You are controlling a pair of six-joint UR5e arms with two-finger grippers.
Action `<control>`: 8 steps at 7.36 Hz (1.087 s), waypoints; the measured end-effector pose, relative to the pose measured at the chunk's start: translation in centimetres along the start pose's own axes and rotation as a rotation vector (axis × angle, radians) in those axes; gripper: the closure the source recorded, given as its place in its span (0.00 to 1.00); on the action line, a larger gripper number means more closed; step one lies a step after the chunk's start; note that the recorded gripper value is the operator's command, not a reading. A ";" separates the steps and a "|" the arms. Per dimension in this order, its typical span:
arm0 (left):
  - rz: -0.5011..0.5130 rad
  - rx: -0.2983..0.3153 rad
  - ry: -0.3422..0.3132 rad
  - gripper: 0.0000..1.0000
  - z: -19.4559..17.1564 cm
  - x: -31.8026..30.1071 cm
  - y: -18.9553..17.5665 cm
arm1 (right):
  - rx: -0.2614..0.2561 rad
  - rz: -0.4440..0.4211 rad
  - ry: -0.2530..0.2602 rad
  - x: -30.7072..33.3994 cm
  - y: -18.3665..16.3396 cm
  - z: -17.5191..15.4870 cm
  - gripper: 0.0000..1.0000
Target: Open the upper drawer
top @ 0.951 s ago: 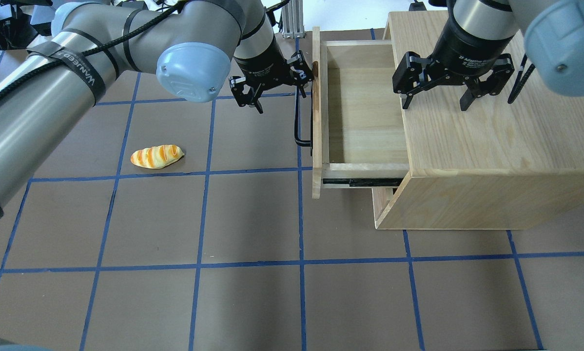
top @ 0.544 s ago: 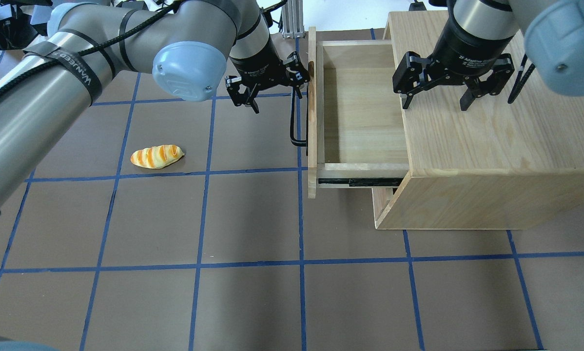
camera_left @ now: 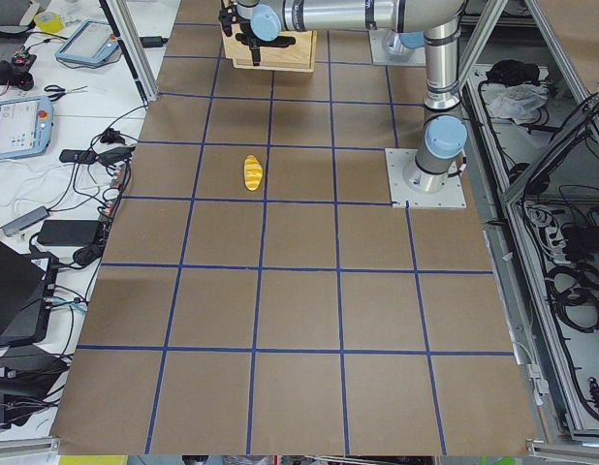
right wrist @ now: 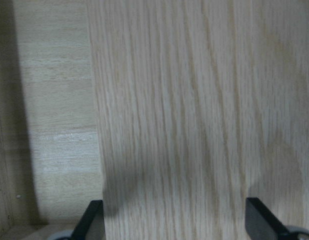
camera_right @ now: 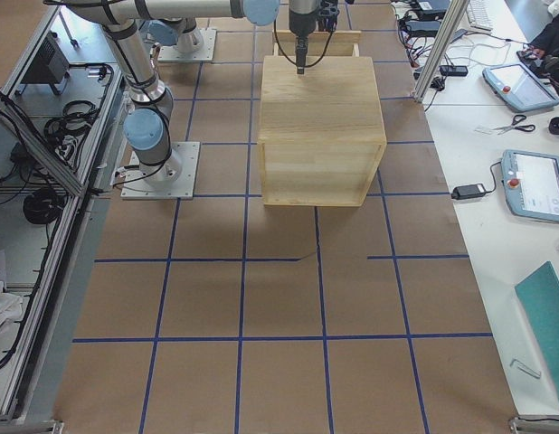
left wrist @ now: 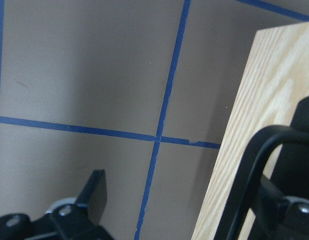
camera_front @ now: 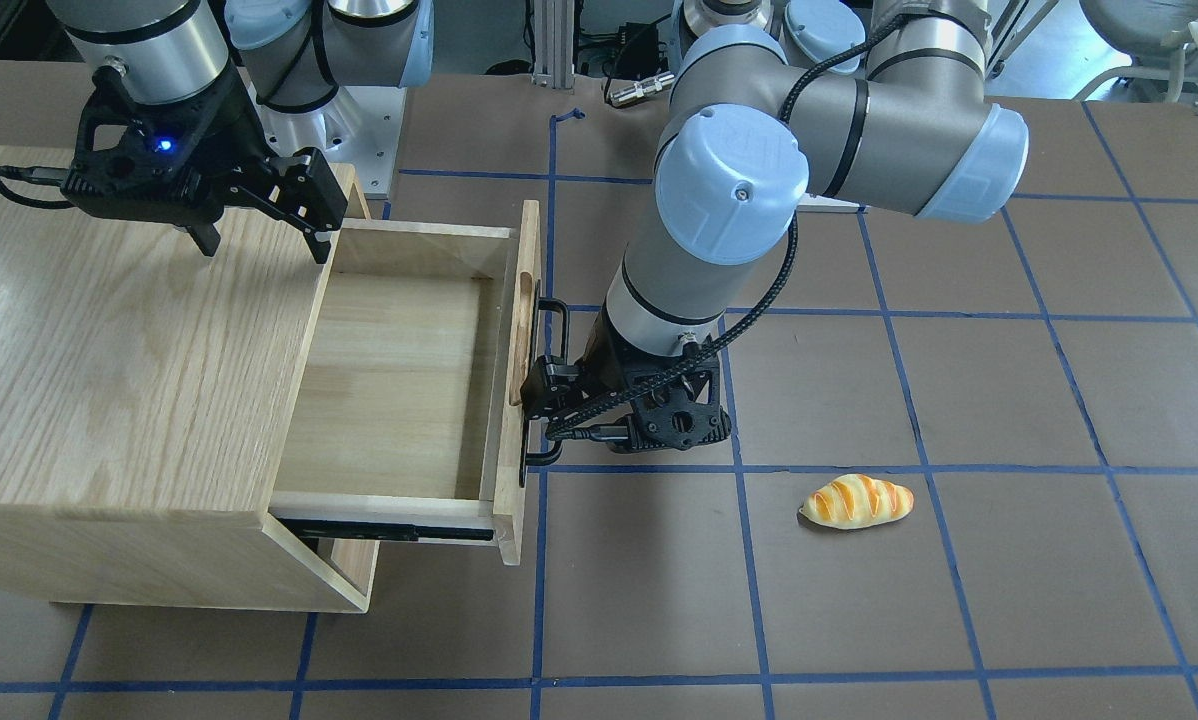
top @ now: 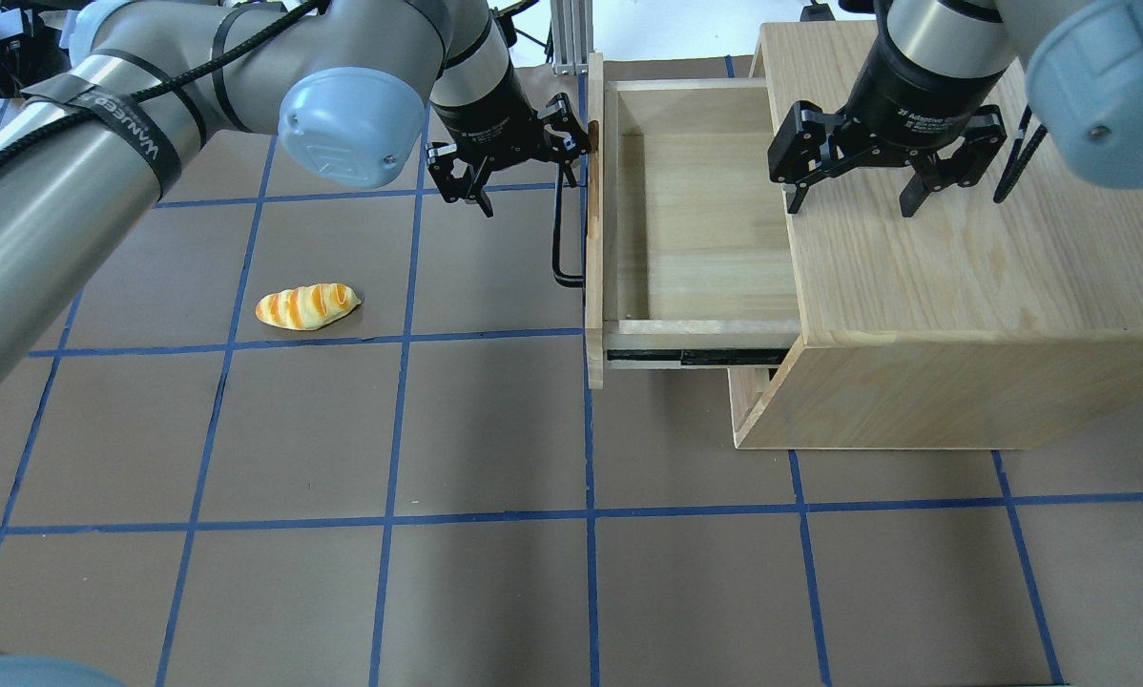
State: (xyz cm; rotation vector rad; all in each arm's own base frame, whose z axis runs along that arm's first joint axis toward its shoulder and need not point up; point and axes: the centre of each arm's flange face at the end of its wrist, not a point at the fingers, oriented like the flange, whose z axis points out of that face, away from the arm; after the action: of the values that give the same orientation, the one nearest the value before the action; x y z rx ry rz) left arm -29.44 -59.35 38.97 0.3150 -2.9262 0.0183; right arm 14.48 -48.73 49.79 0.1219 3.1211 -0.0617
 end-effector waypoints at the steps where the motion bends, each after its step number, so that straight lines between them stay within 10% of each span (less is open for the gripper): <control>1: 0.000 0.001 0.000 0.00 -0.1 -0.1 0.0 | 0.000 0.000 0.000 0.0 0.0 0.0 0.00; 8: -0.017 0.007 -0.015 0.00 -6.8 -0.5 0.5 | 0.000 0.000 0.000 0.0 0.0 0.0 0.00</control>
State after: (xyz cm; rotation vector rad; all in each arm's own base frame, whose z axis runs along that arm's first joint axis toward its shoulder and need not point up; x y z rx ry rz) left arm -27.75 -58.58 45.55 0.3429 -2.9388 0.0232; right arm 14.47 -48.73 49.79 0.1219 3.1215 -0.0618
